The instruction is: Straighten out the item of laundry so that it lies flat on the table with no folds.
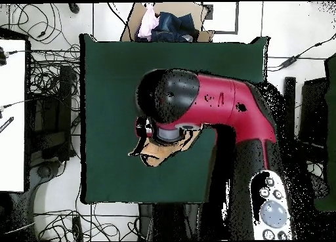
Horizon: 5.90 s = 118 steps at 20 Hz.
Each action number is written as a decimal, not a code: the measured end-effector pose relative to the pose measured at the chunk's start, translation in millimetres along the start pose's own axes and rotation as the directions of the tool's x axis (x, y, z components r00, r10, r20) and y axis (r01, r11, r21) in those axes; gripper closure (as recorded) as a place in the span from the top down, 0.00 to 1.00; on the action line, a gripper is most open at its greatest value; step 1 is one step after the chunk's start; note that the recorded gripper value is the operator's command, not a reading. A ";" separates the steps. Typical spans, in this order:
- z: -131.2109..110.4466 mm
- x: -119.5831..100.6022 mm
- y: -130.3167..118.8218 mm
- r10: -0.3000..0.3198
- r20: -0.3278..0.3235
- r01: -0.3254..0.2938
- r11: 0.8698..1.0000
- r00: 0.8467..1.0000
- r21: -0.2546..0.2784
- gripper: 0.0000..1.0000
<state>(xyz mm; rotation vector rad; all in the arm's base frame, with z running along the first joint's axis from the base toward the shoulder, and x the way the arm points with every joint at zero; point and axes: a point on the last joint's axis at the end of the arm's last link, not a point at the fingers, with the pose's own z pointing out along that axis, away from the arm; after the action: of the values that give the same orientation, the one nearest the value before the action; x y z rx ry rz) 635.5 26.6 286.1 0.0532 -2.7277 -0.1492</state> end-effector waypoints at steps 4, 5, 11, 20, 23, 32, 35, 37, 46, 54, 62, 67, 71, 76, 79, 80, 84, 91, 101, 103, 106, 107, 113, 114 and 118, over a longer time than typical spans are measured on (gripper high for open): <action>-7.8 -19.2 3.0 -0.008 0.002 0.008 1.000 1.000 -0.002 0.00; -8.8 -23.4 3.6 -0.010 0.002 0.010 1.000 1.000 -0.003 0.00; -14.3 -51.8 2.5 -0.015 -0.014 0.015 1.000 1.000 -0.013 0.00; -19.9 -93.8 -6.7 -0.012 -0.048 0.011 1.000 0.999 -0.030 0.00; -21.5 -102.9 -11.3 -0.007 -0.042 0.005 0.999 0.999 -0.032 0.00; -33.0 -117.0 -25.9 0.020 -0.012 -0.020 1.000 1.000 -0.016 0.00; -40.3 -119.1 -28.0 0.027 -0.011 -0.027 1.000 1.000 -0.008 0.00; -45.7 -118.8 -28.0 0.031 -0.012 -0.031 1.000 0.999 0.000 0.00; -60.7 -113.9 -11.6 0.020 0.001 -0.020 1.000 1.000 0.024 1.00; -80.7 -105.5 -5.4 0.015 0.033 -0.017 0.999 0.999 0.034 1.00; -106.8 -90.1 -10.8 0.038 0.071 -0.041 0.998 0.997 0.038 1.00; -108.9 -84.6 -17.3 0.055 0.100 -0.060 0.997 0.994 0.045 1.00; -102.6 -85.6 -19.0 0.055 0.132 -0.062 0.997 0.990 0.047 1.00; -82.0 -88.6 -19.5 0.051 0.214 -0.062 0.997 0.975 0.045 1.00; -67.9 -89.0 -18.3 0.049 0.260 -0.063 0.997 0.964 0.046 1.00; -60.7 -87.8 -18.0 0.049 0.280 -0.065 0.997 0.959 0.048 1.00; -39.5 -79.6 -20.1 0.056 0.323 -0.078 0.995 0.945 0.055 1.00; -0.5 -54.3 -22.7 0.083 0.396 -0.111 0.993 0.915 0.050 1.00; 50.6 -37.0 -15.8 0.091 0.444 -0.121 0.992 0.891 0.040 1.00; 59.5 -38.3 -15.2 0.098 0.427 -0.122 0.992 0.899 0.030 1.00; 72.7 -42.8 -12.7 0.107 0.403 -0.123 0.992 0.909 0.014 1.00; 74.6 -43.4 -12.0 0.107 0.398 -0.122 0.992 0.911 0.012 1.00; 97.2 -52.3 0.9 0.111 0.334 -0.113 0.993 0.936 -0.015 1.00; 98.6 -53.0 1.3 0.113 0.330 -0.114 0.993 0.937 -0.018 1.00; 112.1 -59.2 2.6 0.135 0.294 -0.126 0.991 0.946 -0.051 1.00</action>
<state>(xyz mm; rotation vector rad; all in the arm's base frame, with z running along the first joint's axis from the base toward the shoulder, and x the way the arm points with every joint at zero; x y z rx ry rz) 645.0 43.5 160.7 -0.1734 -3.0168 -0.1742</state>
